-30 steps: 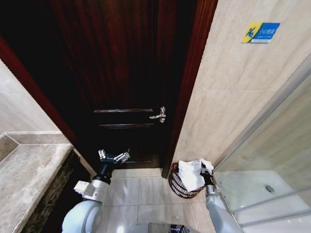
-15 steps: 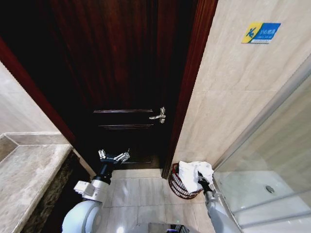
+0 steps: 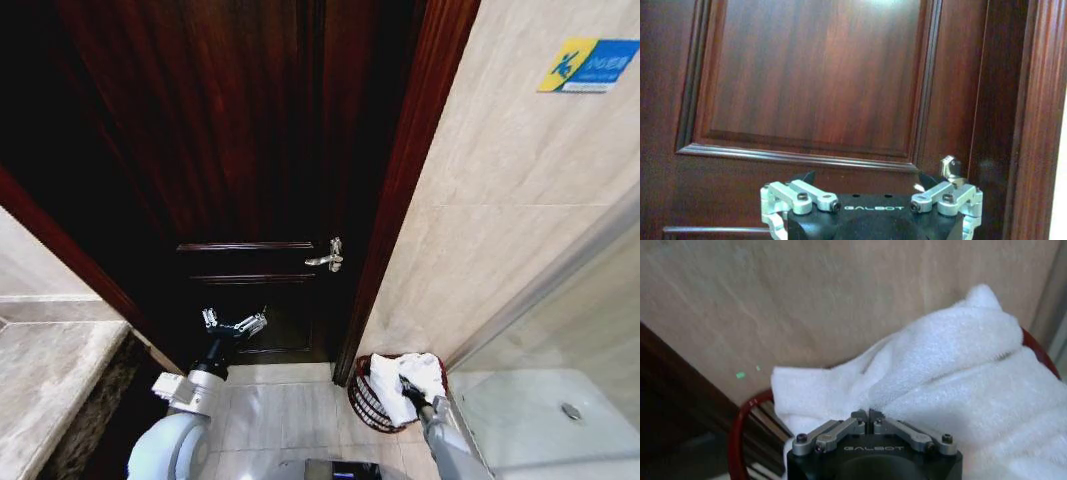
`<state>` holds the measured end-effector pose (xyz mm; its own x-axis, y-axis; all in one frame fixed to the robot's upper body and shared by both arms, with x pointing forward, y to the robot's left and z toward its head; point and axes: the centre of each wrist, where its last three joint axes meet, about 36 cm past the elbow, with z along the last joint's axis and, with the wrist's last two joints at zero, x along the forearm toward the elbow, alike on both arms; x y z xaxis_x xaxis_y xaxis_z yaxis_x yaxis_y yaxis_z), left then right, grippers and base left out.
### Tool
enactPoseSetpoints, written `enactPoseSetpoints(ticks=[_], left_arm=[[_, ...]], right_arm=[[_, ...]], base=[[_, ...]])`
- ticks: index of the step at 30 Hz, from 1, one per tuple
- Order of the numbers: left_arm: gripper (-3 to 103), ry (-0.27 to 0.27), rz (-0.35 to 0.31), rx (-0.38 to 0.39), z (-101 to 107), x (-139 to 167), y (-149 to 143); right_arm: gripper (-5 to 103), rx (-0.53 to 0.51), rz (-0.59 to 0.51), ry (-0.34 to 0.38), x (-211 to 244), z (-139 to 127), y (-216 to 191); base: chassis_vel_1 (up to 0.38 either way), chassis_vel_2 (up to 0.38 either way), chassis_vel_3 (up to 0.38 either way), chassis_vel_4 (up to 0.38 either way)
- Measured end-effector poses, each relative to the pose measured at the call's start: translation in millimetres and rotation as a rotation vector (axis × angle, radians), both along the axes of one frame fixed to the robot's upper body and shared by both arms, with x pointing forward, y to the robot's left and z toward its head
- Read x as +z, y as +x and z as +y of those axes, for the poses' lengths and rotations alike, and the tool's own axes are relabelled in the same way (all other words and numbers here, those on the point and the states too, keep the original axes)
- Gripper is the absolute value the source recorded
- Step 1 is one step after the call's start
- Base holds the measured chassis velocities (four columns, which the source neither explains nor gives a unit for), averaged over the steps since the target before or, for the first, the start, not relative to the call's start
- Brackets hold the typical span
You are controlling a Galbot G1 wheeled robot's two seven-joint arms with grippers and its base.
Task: Discard the used towel into the hamper.
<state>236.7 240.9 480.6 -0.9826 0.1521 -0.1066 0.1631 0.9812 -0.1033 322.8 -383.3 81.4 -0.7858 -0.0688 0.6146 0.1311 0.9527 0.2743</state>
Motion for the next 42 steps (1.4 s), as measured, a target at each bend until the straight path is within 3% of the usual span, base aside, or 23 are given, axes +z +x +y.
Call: enactPoseSetpoints(ticks=[10, 24, 32, 36, 40, 42], left_arm=[[100, 0.0, 0.0, 0.0, 0, 0, 0], [100, 0.0, 0.0, 0.0, 0, 0, 0], [100, 0.0, 0.0, 0.0, 0, 0, 0], [100, 0.0, 0.0, 0.0, 0, 0, 0], [100, 0.0, 0.0, 0.0, 0, 0, 0], [100, 0.0, 0.0, 0.0, 0, 0, 0]], right_arm=[[2, 0.02, 0.074, -0.003, -7, -5, 19], [2, 0.094, 0.121, 0.02, -11, 22, 43], [2, 0.166, 0.117, 0.074, -16, 62, 58], [2, 0.166, 0.124, 0.077, -17, 61, 58], [2, 0.123, 0.144, 0.025, -14, 38, 59], [2, 0.13, 0.172, -0.065, -12, 21, 57]], base=[[0.006, -0.004, -0.004, 0.005], [0.0, 0.0, 0.0, 0.0], [0.0, 0.0, 0.0, 0.0], [0.0, 0.0, 0.0, 0.0], [0.0, 0.0, 0.0, 0.0], [0.0, 0.0, 0.0, 0.0]])
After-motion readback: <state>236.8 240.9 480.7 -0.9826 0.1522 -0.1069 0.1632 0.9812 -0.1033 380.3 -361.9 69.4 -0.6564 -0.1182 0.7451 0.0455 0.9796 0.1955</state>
